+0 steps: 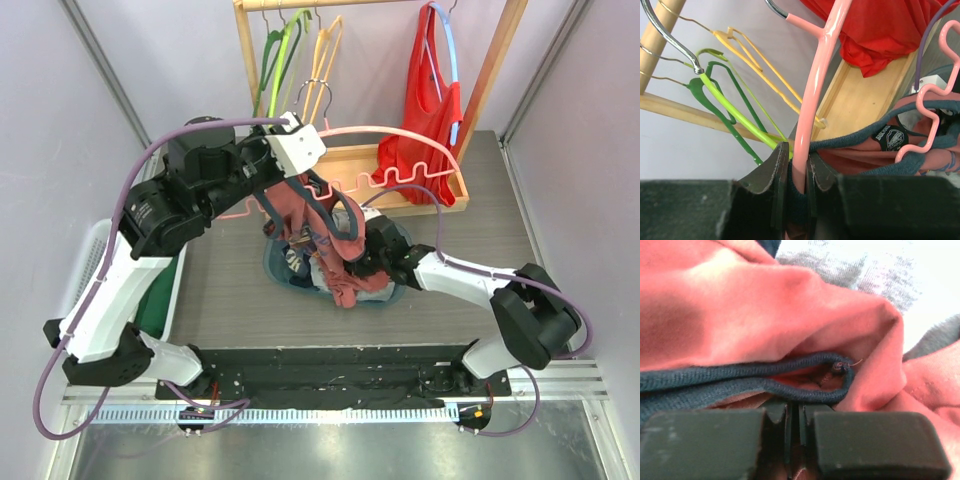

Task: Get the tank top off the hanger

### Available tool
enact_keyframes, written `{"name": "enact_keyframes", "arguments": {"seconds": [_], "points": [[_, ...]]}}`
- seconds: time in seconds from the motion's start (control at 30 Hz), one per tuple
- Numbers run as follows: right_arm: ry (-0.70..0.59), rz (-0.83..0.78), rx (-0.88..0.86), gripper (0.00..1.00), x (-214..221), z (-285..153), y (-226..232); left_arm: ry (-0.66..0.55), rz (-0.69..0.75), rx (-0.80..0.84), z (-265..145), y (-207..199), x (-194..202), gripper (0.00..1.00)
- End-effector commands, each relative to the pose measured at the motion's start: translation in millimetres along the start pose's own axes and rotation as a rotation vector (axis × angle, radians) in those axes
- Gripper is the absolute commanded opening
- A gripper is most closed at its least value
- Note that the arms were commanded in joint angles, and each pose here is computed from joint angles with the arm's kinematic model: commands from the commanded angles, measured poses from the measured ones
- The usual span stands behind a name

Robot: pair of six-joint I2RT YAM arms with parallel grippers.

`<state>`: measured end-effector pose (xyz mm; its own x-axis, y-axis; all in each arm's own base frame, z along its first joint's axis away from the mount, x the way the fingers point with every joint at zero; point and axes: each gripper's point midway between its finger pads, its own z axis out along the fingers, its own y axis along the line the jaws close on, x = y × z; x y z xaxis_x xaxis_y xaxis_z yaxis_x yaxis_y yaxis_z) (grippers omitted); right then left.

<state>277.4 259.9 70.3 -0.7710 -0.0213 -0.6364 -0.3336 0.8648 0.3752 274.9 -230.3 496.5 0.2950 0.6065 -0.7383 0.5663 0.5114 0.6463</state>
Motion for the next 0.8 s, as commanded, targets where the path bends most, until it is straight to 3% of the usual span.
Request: {"name": "enact_keyframes", "arguments": {"seconds": [0.0, 0.07, 0.13, 0.2, 0.3, 0.33, 0.37, 0.53, 0.7, 0.77], "points": [[0.238, 0.013, 0.137, 0.13, 72.2, -0.4, -43.8, -0.099, -0.035, -0.099, -22.8, 25.5, -21.4, 0.0], [0.231, 0.003, 0.118, 0.38, 70.7, -4.4, -38.7, -0.089, -0.039, -0.092, -22.9, 22.2, -17.2, 0.0], [0.14, -0.041, 0.083, 0.65, 48.8, -20.1, -25.8, -0.083, -0.043, -0.087, -23.3, 19.4, -13.9, 0.0], [0.014, -0.089, 0.034, 0.75, 19.2, -49.5, -11.5, -0.069, -0.056, -0.098, -21.4, 18.5, -8.7, 0.0], [-0.181, -0.171, -0.052, 0.8, -18.4, -100.2, 9.1, -0.038, -0.146, -0.161, -14.5, 22.4, 1.1, 0.0], [-0.218, -0.185, -0.062, 0.95, -21.9, -109.8, 9.9, -0.024, -0.152, -0.154, -10.8, 18.8, 6.2, 0.0], [-0.25, -0.204, -0.018, 0.99, -26.5, -118.5, 1.6, -0.017, -0.149, -0.145, -9.2, 15.1, 9.5, 0.0], [-0.386, -0.268, -0.007, 1.0, -50.2, -159.2, 3.3, 0.043, -0.116, -0.084, 9.1, -10.2, 32.1, 0.0], [-0.397, -0.38, -0.156, 1.0, -57.0, -194.7, 36.3, 0.056, -0.103, -0.095, 13.5, -9.4, 34.8, 0.0], [-0.394, -0.412, -0.128, 1.0, -62.2, -210.3, 34.4, 0.052, -0.106, -0.132, 15.0, -3.9, 35.0, 0.0]]}}
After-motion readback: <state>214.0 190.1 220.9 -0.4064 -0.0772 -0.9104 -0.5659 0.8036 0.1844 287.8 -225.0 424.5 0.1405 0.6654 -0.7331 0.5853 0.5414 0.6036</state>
